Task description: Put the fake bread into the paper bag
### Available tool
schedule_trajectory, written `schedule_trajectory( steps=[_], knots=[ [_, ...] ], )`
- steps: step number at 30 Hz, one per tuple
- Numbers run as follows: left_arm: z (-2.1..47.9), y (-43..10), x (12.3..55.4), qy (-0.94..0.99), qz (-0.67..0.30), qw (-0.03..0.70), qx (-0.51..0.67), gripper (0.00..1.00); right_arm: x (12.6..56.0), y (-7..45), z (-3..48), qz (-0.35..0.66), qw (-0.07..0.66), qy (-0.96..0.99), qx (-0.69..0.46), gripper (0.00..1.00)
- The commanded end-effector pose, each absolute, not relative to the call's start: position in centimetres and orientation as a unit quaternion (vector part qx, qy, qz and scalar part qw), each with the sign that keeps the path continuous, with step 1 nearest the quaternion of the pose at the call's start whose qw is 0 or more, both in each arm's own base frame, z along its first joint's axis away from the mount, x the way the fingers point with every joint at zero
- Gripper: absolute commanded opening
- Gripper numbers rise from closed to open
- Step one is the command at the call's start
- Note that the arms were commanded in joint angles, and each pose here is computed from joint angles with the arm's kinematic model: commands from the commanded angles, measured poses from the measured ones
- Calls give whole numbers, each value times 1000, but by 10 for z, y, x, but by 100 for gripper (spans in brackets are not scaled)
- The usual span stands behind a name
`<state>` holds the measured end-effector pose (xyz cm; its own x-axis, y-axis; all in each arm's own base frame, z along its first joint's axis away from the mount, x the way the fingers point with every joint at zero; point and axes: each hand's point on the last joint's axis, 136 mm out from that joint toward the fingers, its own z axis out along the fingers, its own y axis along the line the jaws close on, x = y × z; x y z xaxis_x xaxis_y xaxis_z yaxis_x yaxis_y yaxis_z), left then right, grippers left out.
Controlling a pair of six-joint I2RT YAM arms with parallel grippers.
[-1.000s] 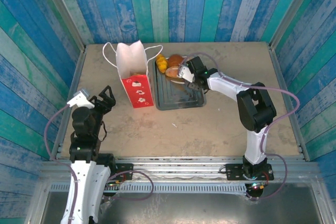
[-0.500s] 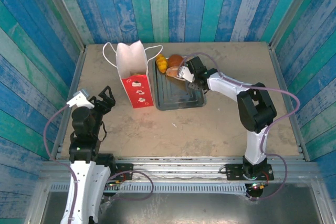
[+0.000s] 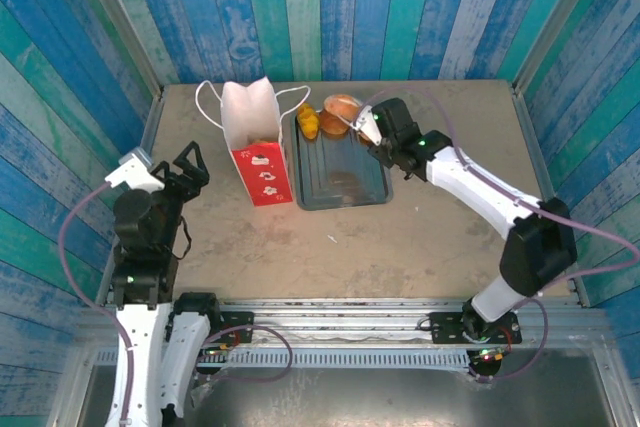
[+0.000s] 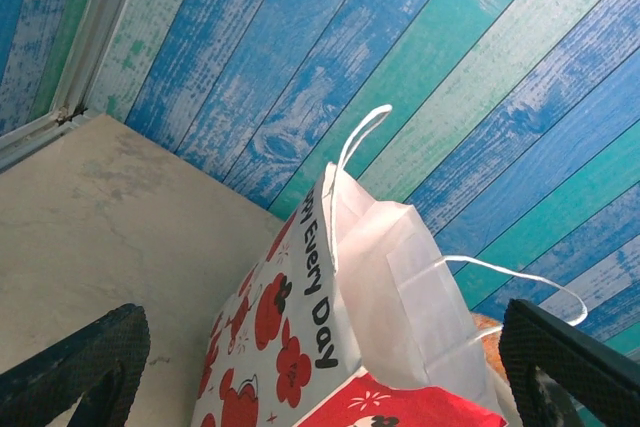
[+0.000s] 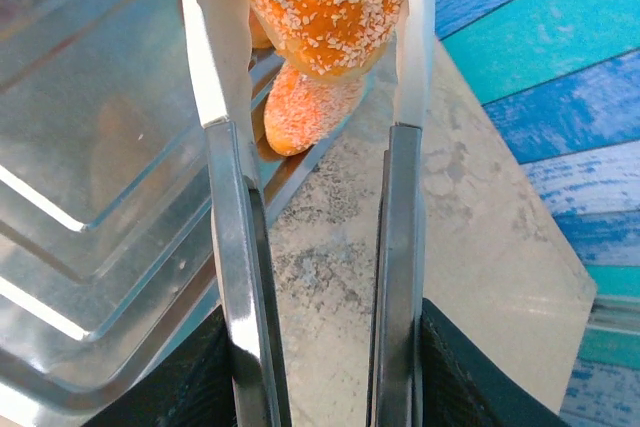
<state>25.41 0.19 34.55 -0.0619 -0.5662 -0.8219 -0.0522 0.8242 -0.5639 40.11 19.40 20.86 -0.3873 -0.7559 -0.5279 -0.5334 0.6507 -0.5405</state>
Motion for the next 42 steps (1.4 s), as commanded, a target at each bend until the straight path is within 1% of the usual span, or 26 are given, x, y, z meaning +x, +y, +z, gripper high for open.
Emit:
schedule_trajectory(
  steps=[1, 4, 9, 15, 18, 21, 26, 32, 37, 39, 42],
  knots=[
    [342, -4, 263, 728, -201, 620, -212, 94, 380, 186, 233, -137, 395, 840, -346, 37],
    [341, -5, 274, 735, -211, 603, -230, 94, 368, 180, 262, -119, 410, 849, -311, 37],
    [335, -12, 300, 756, -227, 567, -235, 94, 346, 176, 304, -100, 426, 853, -284, 36],
    [318, -14, 327, 763, -247, 535, -265, 94, 326, 180, 334, -98, 435, 855, -264, 36],
    [309, -19, 338, 766, -264, 518, -275, 94, 319, 190, 350, -90, 444, 853, -259, 36],
    [297, -27, 349, 775, -282, 494, -274, 94, 311, 211, 364, -71, 461, 843, -268, 37],
    [288, -32, 357, 775, -298, 486, -271, 98, 303, 245, 379, -46, 470, 835, -283, 37],
    [281, -37, 364, 785, -301, 476, -258, 83, 297, 281, 384, -25, 452, 836, -311, 37],
    [273, -43, 369, 792, -309, 465, -246, 75, 299, 302, 380, -29, 436, 837, -328, 37],
    [272, -43, 371, 793, -310, 464, -245, 69, 298, 314, 379, -22, 436, 835, -336, 37],
    [270, -43, 372, 792, -308, 466, -246, 65, 296, 332, 377, -7, 435, 831, -347, 37]
  ],
)
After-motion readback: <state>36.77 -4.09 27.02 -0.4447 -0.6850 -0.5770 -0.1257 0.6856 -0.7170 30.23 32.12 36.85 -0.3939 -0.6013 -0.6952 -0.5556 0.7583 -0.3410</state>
